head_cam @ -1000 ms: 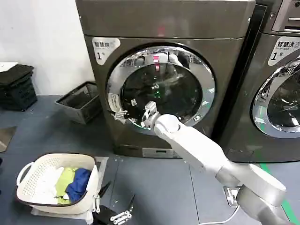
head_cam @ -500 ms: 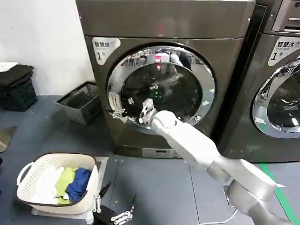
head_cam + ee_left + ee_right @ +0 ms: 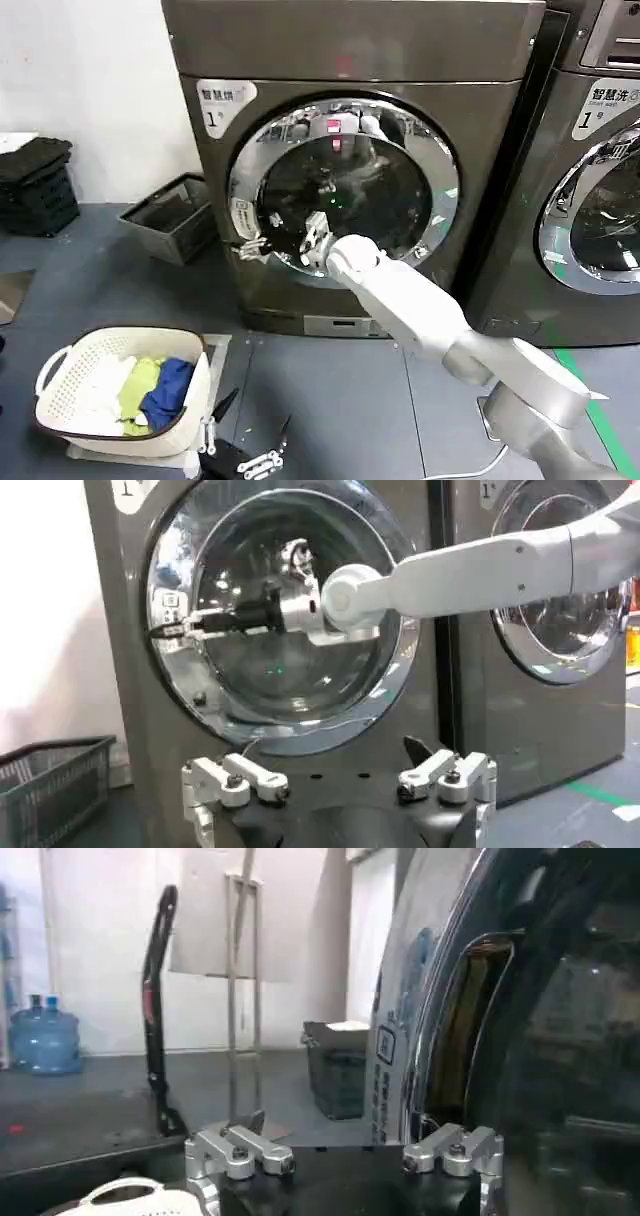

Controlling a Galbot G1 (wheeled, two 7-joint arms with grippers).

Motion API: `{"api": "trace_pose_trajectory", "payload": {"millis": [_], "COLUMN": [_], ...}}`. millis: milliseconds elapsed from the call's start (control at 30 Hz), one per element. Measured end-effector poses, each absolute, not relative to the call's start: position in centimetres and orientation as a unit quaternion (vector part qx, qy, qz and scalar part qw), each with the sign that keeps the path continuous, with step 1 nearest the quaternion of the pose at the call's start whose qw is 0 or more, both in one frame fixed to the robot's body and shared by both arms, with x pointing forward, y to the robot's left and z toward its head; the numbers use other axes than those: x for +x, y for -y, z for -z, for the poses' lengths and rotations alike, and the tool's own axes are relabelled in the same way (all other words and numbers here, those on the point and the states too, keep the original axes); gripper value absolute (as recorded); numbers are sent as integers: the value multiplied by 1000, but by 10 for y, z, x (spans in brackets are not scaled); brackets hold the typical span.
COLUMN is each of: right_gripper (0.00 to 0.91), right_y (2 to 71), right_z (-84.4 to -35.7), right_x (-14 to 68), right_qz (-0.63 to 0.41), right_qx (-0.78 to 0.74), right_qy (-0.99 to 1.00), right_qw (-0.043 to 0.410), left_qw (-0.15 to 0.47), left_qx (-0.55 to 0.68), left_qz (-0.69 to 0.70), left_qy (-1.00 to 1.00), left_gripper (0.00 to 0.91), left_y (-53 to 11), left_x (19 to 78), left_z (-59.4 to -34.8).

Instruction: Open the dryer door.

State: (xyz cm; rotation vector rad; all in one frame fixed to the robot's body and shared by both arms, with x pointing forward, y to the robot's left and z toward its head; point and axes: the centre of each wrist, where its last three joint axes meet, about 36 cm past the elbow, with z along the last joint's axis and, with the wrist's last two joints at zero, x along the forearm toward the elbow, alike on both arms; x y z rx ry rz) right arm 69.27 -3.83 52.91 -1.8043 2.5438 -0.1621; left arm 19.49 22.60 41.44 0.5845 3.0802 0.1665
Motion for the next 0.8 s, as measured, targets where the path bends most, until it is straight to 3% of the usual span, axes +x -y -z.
{"api": "trace_pose_trajectory", "payload": {"millis": [800], "right_gripper": [907], "right_y": [63], "right_z": [-529], "right_x": [633], "right_qz": [63], "right_qx": [-651], "right_qy": [-756], "right_qw": [31], "left_qw": [-16], "left_qx": [127], "left_qz": [-51], "left_qy": [-990], "left_gripper": [907], "left_y": [-262], "left_x": [199], "left_z": [-435]}}
